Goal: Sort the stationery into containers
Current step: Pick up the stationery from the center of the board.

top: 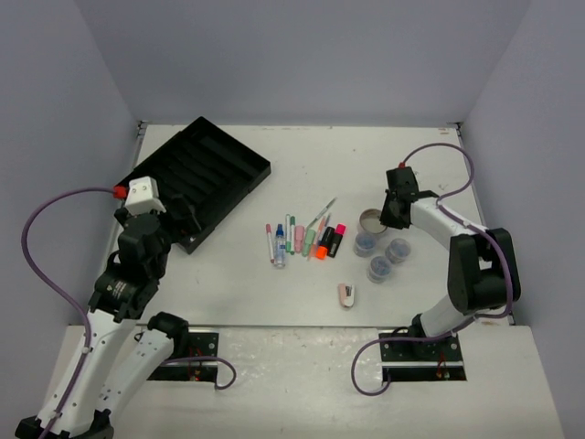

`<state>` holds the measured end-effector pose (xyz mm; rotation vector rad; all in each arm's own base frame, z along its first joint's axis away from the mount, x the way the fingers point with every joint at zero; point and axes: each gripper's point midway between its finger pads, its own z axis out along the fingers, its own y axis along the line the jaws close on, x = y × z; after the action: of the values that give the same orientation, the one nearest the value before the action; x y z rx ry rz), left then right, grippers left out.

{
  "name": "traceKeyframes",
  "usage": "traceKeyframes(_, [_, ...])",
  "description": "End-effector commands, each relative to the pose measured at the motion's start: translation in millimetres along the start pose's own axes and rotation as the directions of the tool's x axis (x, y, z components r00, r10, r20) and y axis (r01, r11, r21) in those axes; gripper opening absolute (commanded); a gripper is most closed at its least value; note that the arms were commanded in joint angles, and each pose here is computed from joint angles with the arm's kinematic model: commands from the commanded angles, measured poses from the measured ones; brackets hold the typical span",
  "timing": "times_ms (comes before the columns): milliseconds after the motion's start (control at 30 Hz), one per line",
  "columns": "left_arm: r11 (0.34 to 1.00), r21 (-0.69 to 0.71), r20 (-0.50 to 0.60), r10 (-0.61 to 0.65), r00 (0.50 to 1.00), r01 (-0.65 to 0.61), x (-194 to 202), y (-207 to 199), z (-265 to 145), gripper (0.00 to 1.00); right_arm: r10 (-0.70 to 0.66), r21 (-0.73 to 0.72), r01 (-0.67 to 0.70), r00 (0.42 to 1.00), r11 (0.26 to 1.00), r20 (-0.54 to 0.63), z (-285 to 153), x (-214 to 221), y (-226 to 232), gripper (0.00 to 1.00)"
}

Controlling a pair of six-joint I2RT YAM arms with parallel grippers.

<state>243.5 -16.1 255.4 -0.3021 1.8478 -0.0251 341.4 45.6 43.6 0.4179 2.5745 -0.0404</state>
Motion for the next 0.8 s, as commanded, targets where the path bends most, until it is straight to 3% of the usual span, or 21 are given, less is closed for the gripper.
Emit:
traceKeyframes(0, [1.000,0.009,0.023,0.002,1.000,-0.002,-7.1,-3.0,3.4,1.00,0.026,-0.040,-0.024,0.998,0.999,0.055,-2.3,-23.6,11.0,0.12])
traceKeyframes(133, [0.999,0.040,-0.006,0.003,1.000,-0.002,-4.2,-12.0,7.7,1.00,0.039,-0.031,-0.036,0.993,0.999,0.113,-15.8,-39.8,8.6,0.01])
traceKeyframes(333, [0.977,0.203,-0.071,-0.058,0.996,0.071,-10.4,-55.6,14.0,1.00,0.027,-0.062,-0.014,0.974,0.998,0.224,-59.6,-71.5,19.3,0.00])
traceKeyframes(500, [0.881,0.435,-0.193,-0.112,0.975,0.187,-12.3,-123.6,21.0,1.00,-0.062,-0.140,0.112,0.946,0.984,0.317,-118.3,-76.3,73.0,0.00])
traceKeyframes(600, [0.847,0.485,-0.259,-0.102,0.961,0.220,-6.9,-158.7,25.3,1.00,-0.138,-0.148,0.199,0.929,0.969,0.343,-142.8,-60.5,108.5,0.00])
traceKeyframes(667, [0.824,0.531,-0.273,-0.052,0.961,0.196,3.0,-190.5,14.3,1.00,-0.186,-0.151,0.257,0.910,0.954,0.371,-158.7,-45.1,133.2,0.00])
traceKeyframes(767, [0.852,0.507,-0.260,0.008,0.966,0.129,15.8,-218.5,17.9,1.00,-0.213,-0.176,0.301,0.894,0.937,0.395,-180.1,-30.1,160.4,0.00])
